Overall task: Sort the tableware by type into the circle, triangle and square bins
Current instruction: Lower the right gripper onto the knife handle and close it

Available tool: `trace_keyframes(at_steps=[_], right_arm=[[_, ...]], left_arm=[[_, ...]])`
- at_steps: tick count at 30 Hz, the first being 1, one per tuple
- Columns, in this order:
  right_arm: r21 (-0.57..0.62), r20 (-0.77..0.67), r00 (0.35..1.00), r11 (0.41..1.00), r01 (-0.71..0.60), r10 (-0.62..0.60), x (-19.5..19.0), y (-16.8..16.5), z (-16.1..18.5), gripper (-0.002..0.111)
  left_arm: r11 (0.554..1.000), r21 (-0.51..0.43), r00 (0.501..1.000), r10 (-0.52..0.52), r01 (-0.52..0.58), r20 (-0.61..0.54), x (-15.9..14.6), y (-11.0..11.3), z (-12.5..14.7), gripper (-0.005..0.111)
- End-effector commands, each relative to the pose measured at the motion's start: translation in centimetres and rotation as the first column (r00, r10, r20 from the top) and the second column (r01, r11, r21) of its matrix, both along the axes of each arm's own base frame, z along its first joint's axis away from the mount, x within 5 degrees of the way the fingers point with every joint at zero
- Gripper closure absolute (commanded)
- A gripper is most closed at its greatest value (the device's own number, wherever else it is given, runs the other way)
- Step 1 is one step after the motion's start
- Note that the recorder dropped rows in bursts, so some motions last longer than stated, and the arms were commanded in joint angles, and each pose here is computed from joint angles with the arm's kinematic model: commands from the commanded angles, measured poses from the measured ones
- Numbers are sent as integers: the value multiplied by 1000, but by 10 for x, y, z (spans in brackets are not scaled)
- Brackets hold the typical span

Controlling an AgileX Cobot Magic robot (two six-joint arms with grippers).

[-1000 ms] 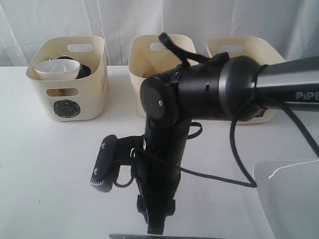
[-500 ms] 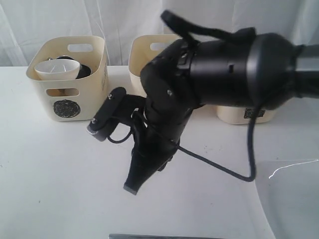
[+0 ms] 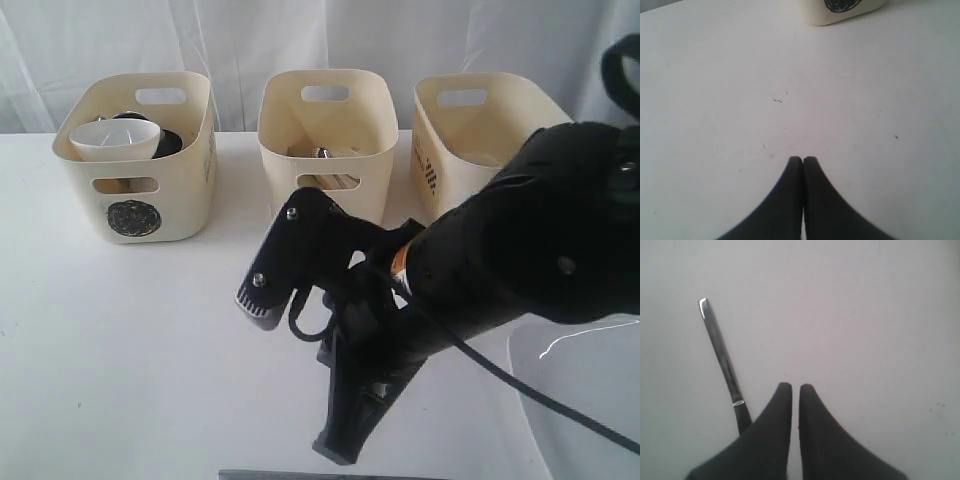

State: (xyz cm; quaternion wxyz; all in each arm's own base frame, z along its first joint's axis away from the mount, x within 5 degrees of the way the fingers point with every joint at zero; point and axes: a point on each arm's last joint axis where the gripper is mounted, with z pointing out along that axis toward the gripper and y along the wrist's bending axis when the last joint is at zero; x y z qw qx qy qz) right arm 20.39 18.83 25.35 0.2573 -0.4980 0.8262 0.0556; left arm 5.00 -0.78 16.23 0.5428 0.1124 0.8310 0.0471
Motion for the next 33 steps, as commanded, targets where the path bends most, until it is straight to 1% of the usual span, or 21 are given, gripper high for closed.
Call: trace_keyframes(at_steps=[1, 3, 4, 5, 6, 7, 9, 10, 12, 14, 15, 17, 18, 20, 23, 26, 29, 33], right_arm=[[-80, -75, 997, 997, -23, 17, -1, 0, -14, 96], [-117, -110, 993, 992, -45, 32, -2, -1, -19, 88], [-170, -182, 977, 975, -144, 112, -7, -1, -27, 77], [-184, -234, 959, 962, -202, 157, -11, -1, -32, 72], [-184, -304, 914, 925, -332, 268, -16, 2, -40, 63], [-178, -313, 906, 919, -350, 285, -15, 4, -43, 61], [-177, -303, 911, 923, -343, 280, -9, 9, -54, 60], [-165, -274, 921, 930, -328, 277, -4, 13, -59, 60], [-106, -261, 933, 953, -283, 248, -1, 21, -64, 60], [-8, -316, 926, 976, -219, 205, -4, 31, -68, 60], [-3, -314, 917, 966, -258, 244, -6, 34, -70, 60], [-45, -264, 890, 917, -397, 373, -10, 37, -72, 60], [-72, -229, 888, 902, -425, 400, -10, 39, -72, 60], [-87, -190, 888, 894, -439, 418, -9, 42, -72, 60], [-91, -174, 888, 891, -445, 426, -9, 47, -77, 60], [-112, -189, 887, 888, -446, 421, -6, 49, -89, 60], [-121, -233, 895, 902, -415, 380, -5, 50, -101, 60], [-117, -242, 914, 925, -362, 327, -4, 50, -103, 60]], left_arm=[[1000, -6, 1000, 0, 0, 0, 0, 0, -1, 107], [1000, -6, 1000, 0, 0, 0, 0, 0, -1, 107], [1000, -6, 1000, 0, 0, 0, 0, 0, -1, 107], [1000, -6, 1000, 0, 0, 0, 0, 0, -1, 107], [1000, -6, 1000, 0, 0, 0, 0, 0, -1, 107], [1000, -6, 1000, 0, 0, 0, 0, 0, -1, 107], [1000, -6, 1000, 0, 0, 0, 0, 0, -1, 107], [1000, -6, 1000, 0, 0, 0, 0, 0, -1, 107], [1000, -6, 1000, 0, 0, 0, 0, 0, -1, 107], [1000, -6, 1000, 0, 0, 0, 0, 0, -1, 107], [1000, -6, 1000, 0, 0, 0, 0, 0, -1, 107], [1000, -6, 1000, 0, 0, 0, 0, 0, -1, 107], [1000, -6, 1000, 0, 0, 0, 0, 0, -1, 107], [1000, -6, 1000, 0, 0, 0, 0, 0, -1, 107], [1000, -6, 1000, 0, 0, 0, 0, 0, -1, 107], [1000, -6, 1000, 0, 0, 0, 0, 0, -1, 107], [1000, -6, 1000, 0, 0, 0, 0, 0, -1, 107], [1000, -6, 1000, 0, 0, 0, 0, 0, -1, 107]])
